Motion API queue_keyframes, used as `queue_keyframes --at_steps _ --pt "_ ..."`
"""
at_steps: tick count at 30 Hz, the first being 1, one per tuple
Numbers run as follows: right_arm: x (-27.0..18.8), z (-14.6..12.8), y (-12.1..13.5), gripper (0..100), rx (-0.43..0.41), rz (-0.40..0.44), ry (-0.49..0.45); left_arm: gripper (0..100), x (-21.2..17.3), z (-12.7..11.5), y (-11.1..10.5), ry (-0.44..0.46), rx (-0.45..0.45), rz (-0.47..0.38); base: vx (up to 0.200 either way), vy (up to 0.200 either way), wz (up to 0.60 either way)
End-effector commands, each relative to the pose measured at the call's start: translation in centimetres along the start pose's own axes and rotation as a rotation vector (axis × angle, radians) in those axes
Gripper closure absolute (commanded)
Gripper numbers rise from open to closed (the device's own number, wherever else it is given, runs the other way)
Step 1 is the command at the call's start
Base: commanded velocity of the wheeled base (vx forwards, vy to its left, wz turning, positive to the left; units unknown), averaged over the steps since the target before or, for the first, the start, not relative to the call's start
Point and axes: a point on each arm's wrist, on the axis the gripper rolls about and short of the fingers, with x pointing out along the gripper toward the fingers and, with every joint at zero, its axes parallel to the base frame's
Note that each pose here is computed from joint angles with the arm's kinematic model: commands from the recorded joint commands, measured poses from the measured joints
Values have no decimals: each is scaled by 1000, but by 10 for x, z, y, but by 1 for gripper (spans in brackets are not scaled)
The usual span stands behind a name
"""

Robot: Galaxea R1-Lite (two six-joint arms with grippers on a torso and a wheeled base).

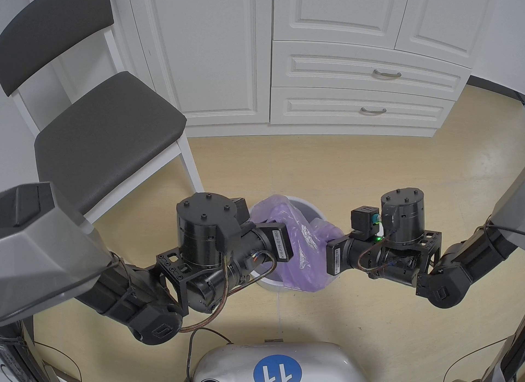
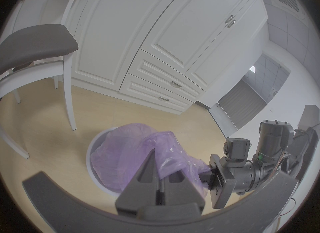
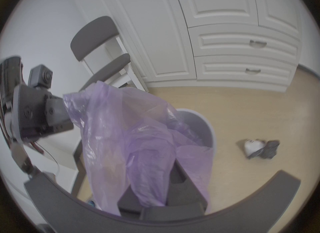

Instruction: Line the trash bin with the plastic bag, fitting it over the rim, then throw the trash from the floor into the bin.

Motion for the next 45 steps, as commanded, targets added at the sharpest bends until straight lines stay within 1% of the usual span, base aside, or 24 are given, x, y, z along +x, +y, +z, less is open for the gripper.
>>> queue_keyframes --at_steps 1,2,6,8,10,11,12,16,17,22,24,26,27,28,29,30,32,34,38,40,45 --pt "14 0 12 100 80 80 7 100 -5 10 5 -25 -6 11 0 0 0" --pt "16 -1 13 100 95 91 9 100 -6 12 5 -28 -7 11 0 0 0" --pt "23 -5 10 100 102 84 22 100 -2 8 11 -11 -8 19 0 0 0" --pt "26 -8 7 100 103 74 33 100 8 -3 21 32 -17 18 0 0 0" --pt "30 -9 5 100 107 63 35 100 17 -10 30 52 -51 29 0 0 0" --pt "30 -9 5 100 107 62 35 100 19 -10 31 53 -54 31 0 0 0" --pt "32 -7 -3 100 114 45 27 100 27 -13 38 55 -95 45 0 0 0" --pt "31 1 -19 100 129 10 -1 100 32 -8 44 32 -136 56 0 0 0" --pt "30 4 -25 100 135 -5 -10 100 31 -4 42 20 -142 47 0 0 0" --pt "27 10 -36 100 144 -29 -27 100 30 2 39 -30 -154 19 0 0 0" --pt "29 9 -37 100 145 -28 -21 100 34 -1 40 -35 -156 11 0 0 0" --pt "34 4 -36 100 146 -25 -6 100 42 -8 46 -14 -175 7 0 0 0" --pt "34 4 -36 100 146 -25 -6 100 42 -8 46 -14 -175 7 0 0 0" --pt "42 -4 -36 100 147 -23 9 100 52 -14 55 1 -228 3 0 0 0" --pt "46 -6 -36 100 147 -23 14 100 58 -15 59 2 -259 1 0 0 0" --pt "47 -7 -36 100 148 -23 16 100 60 -16 61 3 -273 2 0 0 0" --pt "51 -10 -37 100 153 -25 26 100 73 -19 73 8 -334 -4 0 0 0" --pt "53 -12 -38 100 169 -25 23 100 82 -21 81 11 -364 -15 0 0 0" --pt "63 -18 -38 100 204 -17 1 100 94 -29 89 21 -376 1 0 0 0" --pt "68 -24 -40 100 205 -19 0 100 96 -34 93 27 -375 11 0 0 0" --pt "73 -27 -40 100 213 -20 13 100 102 -40 98 31 -372 21 0 0 0"
